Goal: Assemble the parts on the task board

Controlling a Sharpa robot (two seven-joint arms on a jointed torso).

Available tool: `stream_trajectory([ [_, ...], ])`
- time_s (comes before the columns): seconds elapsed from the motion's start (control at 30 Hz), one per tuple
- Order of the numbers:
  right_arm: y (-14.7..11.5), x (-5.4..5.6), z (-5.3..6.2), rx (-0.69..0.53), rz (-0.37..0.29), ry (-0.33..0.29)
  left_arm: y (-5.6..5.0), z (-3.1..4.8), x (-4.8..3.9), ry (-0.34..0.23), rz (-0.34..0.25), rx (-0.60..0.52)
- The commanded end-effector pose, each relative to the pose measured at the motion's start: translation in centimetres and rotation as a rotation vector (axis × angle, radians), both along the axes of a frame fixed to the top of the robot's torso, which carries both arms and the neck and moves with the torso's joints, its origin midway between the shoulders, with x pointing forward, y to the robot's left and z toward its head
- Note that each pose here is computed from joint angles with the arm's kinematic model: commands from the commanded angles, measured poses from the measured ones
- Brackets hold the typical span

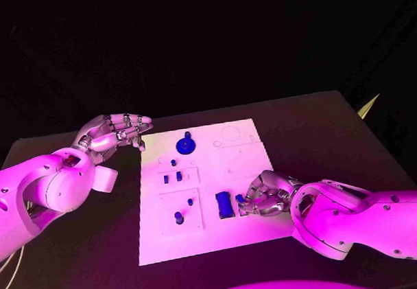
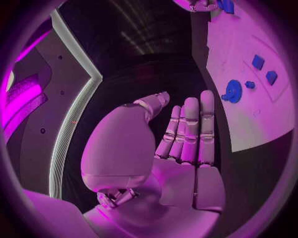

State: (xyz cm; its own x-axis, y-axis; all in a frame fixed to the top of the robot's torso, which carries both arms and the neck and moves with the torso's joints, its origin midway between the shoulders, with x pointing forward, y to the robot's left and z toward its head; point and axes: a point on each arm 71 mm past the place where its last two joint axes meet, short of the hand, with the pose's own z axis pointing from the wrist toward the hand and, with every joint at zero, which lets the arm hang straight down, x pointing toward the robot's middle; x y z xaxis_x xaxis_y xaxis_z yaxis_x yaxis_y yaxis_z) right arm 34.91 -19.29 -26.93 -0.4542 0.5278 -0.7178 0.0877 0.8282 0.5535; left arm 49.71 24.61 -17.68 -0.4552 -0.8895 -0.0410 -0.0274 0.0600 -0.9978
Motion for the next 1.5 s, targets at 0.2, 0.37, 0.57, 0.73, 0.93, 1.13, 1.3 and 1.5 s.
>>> stream_trajectory([
  [0.2,0.2,-0.3,-0.1,0.014,0.009,0.019,-0.2,0.09,-0.09,-0.003,-0.018,-0.009],
  [0.37,0.2,-0.3,-0.1,0.016,0.012,0.020,-0.2,0.09,-0.09,-0.003,-0.018,-0.009],
  [0.57,0.3,-0.4,0.0,0.021,0.017,0.015,-0.1,0.08,-0.09,-0.001,-0.017,-0.008],
  [0.73,0.3,-0.4,0.0,0.023,0.022,0.007,0.0,0.05,-0.06,0.002,-0.016,-0.006],
  [0.93,0.3,-0.4,0.1,0.027,0.029,0.000,0.0,0.02,-0.04,0.004,-0.015,-0.004],
  [1.13,0.3,-0.4,0.1,0.026,0.039,0.000,0.1,0.01,-0.03,0.005,-0.014,-0.003],
  [1.3,-0.2,-0.4,0.1,0.016,0.040,0.000,0.1,0.01,-0.03,0.005,-0.012,-0.003],
  [1.5,-0.8,-0.5,0.1,0.011,0.065,-0.001,0.2,0.01,-0.03,0.005,-0.011,-0.002],
])
